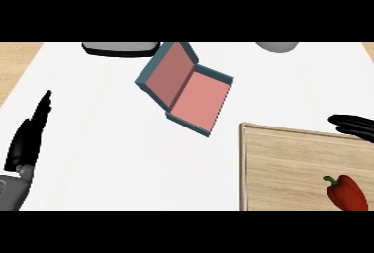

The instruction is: Pick the bell pepper from the tray and place it in the cardboard box

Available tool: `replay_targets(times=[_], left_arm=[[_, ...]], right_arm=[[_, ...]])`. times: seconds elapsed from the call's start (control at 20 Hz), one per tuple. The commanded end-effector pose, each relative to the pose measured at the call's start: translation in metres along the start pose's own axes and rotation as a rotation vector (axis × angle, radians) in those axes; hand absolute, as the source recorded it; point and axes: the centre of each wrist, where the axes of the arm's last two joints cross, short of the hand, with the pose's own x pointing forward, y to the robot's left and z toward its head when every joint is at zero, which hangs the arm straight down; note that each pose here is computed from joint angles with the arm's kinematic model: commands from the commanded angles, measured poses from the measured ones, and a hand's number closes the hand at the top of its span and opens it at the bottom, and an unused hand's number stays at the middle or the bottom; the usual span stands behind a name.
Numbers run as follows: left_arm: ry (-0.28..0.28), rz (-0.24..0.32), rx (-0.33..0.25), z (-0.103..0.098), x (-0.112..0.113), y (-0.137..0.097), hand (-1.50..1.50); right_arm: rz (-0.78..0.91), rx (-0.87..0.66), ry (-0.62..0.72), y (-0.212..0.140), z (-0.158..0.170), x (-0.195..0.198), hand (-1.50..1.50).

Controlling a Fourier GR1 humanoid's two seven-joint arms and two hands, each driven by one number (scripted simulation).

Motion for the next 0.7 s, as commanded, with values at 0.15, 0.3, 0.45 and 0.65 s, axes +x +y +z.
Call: replay_targets(times=[0.15,0.3,0.45,0.65], left_arm=[[0.014,0.02,0.0,-0.008,0.01,0.004,0.0],[0.012,-0.002,-0.003,0.0,0.008,0.0,0.0],[0.009,-0.011,0.001,0.012,-0.009,0.0,0.0],[0.014,-0.01,0.019,0.004,0.001,0.011,0.0]], right_arm=[[0.152,0.347,-0.097,-0.01,-0.008,-0.002,-1.5],[0.221,0.463,-0.037,-0.009,-0.005,-0.008,-1.5],[0.23,0.503,-0.034,-0.006,-0.023,-0.014,-1.5],[0.278,0.541,-0.029,0.016,-0.044,-0.032,-1.5]])
